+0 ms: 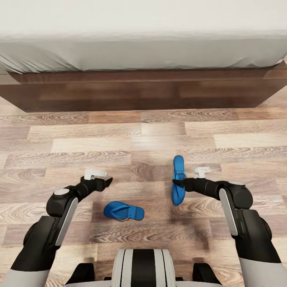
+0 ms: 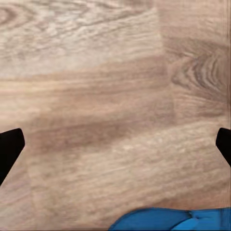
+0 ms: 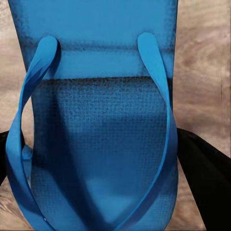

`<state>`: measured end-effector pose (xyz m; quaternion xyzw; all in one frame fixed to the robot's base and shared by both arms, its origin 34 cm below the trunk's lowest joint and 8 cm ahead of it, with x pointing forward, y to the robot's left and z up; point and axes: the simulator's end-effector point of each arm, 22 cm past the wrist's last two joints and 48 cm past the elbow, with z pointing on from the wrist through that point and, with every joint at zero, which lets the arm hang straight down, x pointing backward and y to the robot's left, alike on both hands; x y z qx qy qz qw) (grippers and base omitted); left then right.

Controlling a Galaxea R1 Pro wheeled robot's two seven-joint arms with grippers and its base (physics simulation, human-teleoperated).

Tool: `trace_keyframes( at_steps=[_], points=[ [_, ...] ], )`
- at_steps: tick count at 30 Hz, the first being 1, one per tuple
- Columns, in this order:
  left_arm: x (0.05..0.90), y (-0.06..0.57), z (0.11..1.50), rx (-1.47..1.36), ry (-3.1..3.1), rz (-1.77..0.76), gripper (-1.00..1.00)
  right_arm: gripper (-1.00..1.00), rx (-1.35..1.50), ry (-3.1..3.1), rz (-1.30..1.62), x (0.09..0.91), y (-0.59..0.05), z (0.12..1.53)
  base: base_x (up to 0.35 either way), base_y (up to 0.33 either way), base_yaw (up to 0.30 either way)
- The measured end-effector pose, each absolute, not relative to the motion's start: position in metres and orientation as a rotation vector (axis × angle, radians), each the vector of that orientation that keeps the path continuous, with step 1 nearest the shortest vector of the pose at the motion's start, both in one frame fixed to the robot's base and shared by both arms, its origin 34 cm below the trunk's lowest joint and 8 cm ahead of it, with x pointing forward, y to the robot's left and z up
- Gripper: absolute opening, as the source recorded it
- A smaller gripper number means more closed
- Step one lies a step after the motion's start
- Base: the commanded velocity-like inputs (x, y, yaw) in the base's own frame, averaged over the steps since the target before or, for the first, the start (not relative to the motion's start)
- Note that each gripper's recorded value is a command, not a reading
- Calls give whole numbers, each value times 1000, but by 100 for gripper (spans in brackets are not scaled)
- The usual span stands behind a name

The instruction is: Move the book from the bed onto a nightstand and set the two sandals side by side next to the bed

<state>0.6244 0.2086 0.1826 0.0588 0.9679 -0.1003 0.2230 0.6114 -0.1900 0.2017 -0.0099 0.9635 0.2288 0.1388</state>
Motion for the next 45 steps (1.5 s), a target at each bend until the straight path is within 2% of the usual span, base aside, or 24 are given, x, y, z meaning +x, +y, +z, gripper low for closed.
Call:
trace_keyframes(
  at_steps=[27,36,41,45],
  points=[
    [631,204,186,302,2637,-258,100,-100,-1,2768,651,624,-194,206,0,0,0],
    [606,221,173,327,2776,-209,100,-100,1,2764,651,626,-193,206,0,0,0],
    [600,226,169,431,2776,-111,100,-100,3,2763,651,626,-193,206,0,0,-72],
    [586,216,158,647,2768,-1,100,-100,3,2763,650,626,-194,206,0,0,-209]
  ],
)
